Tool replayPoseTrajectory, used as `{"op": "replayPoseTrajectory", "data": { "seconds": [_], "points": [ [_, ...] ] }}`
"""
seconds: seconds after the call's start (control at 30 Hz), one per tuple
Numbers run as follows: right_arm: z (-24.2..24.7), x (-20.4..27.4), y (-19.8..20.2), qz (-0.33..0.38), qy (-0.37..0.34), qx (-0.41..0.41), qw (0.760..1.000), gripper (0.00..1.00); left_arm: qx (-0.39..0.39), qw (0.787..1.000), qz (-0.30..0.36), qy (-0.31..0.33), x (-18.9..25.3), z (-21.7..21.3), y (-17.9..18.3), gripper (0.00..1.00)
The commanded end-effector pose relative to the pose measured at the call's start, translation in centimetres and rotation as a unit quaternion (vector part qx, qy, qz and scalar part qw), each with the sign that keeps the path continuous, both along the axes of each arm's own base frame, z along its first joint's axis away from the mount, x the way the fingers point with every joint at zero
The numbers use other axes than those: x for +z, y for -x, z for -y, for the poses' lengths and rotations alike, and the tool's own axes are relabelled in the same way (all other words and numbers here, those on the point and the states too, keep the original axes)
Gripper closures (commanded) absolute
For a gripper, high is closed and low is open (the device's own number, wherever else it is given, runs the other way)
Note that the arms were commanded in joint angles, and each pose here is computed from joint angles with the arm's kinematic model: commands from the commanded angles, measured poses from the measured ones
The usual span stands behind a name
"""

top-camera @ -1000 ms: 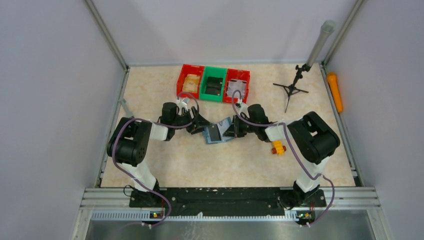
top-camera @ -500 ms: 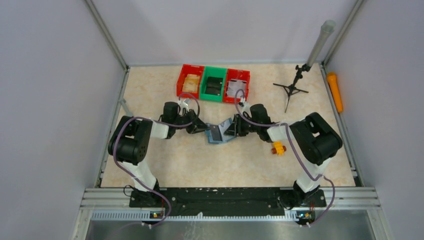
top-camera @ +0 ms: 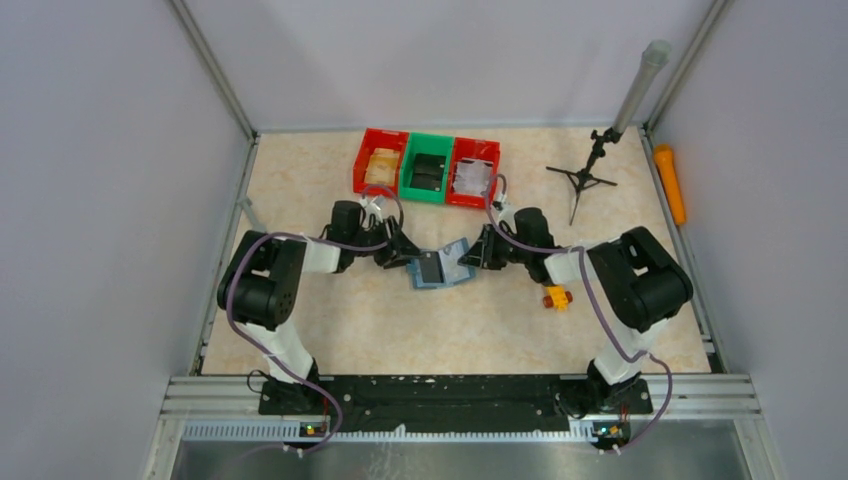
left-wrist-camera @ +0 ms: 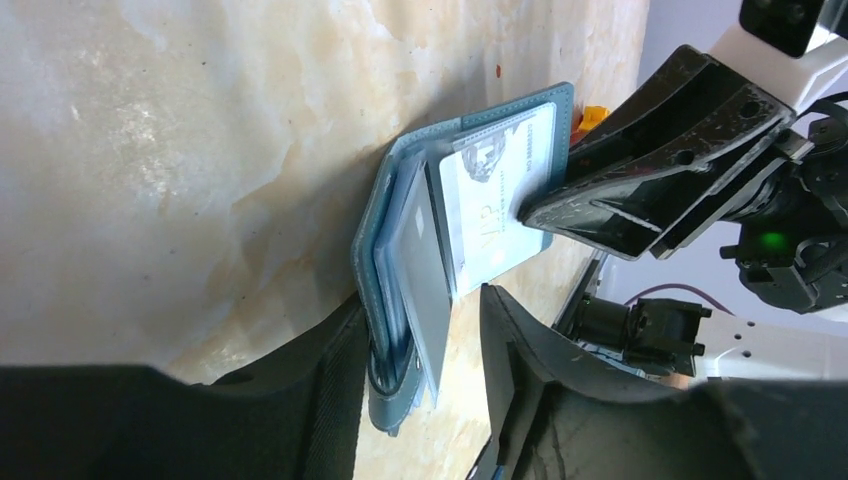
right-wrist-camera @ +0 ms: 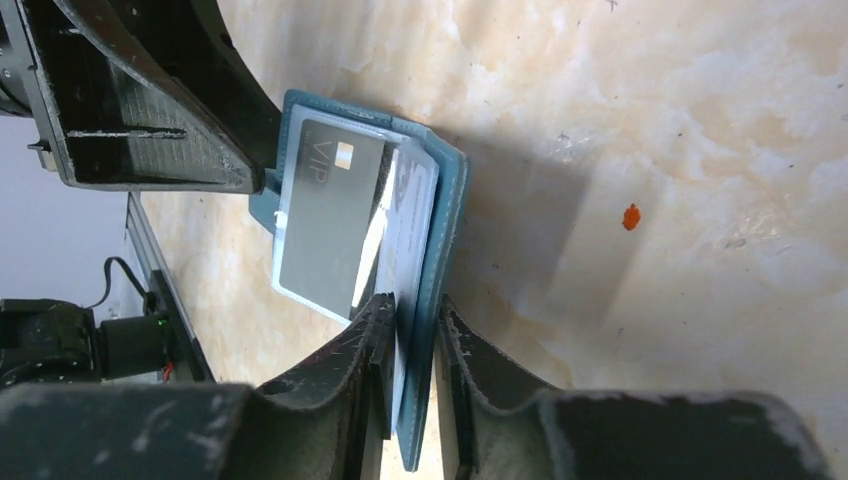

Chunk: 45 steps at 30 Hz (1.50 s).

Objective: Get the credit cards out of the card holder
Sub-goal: Remove the credit card from the card holder.

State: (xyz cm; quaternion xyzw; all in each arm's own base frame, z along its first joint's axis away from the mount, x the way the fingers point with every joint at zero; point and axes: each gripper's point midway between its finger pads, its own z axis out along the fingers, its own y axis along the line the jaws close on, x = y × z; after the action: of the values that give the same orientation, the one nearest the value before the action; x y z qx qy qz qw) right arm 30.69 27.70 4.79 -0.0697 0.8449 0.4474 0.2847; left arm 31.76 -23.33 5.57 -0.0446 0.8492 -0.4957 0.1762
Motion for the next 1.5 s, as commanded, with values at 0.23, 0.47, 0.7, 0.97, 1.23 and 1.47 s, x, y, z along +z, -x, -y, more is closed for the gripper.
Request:
{"op": "replayPoseTrajectory", "data": {
  "seconds": [0.23, 0.47, 0.7, 0.97, 1.23, 1.47],
  "points": [
    [-0.2, 0.7, -1.0, 0.011, -0.002, -0.007, 1.0, 0.72, -0.025, 1.0, 0.01, 0.008, 0.4, 1.2, -0.6, 0.87],
    [2.8, 1.9, -2.1, 0.057, 0.045, -0.086, 0.994, 0.55, -0.026, 0.999, 0.033, 0.019, 1.5, 1.2, -0.5, 0.94],
    [3.2, 6.3, -1.6, 0.144, 0.007, -0.086, 0.986, 0.56, -0.034, 0.996, 0.06, 0.05, 3.2, 1.7, -0.3, 0.94],
    [0.0, 9.0, 0.9, 0.187, -0.072, 0.007, 0.98, 0.62, -0.043, 0.991, 0.099, 0.084, 5.5, 2.0, 0.1, 0.94],
    [-1.9, 8.1, 1.7, 0.154, -0.097, 0.053, 0.982, 0.65, -0.061, 0.975, 0.152, 0.148, 8.9, 2.5, 1.3, 0.94],
    [-2.2, 8.7, 2.3, 0.154, -0.117, 0.071, 0.979, 0.66, -0.075, 0.958, 0.186, 0.204, 11.6, 2.7, 2.3, 0.95]
  ]
}}
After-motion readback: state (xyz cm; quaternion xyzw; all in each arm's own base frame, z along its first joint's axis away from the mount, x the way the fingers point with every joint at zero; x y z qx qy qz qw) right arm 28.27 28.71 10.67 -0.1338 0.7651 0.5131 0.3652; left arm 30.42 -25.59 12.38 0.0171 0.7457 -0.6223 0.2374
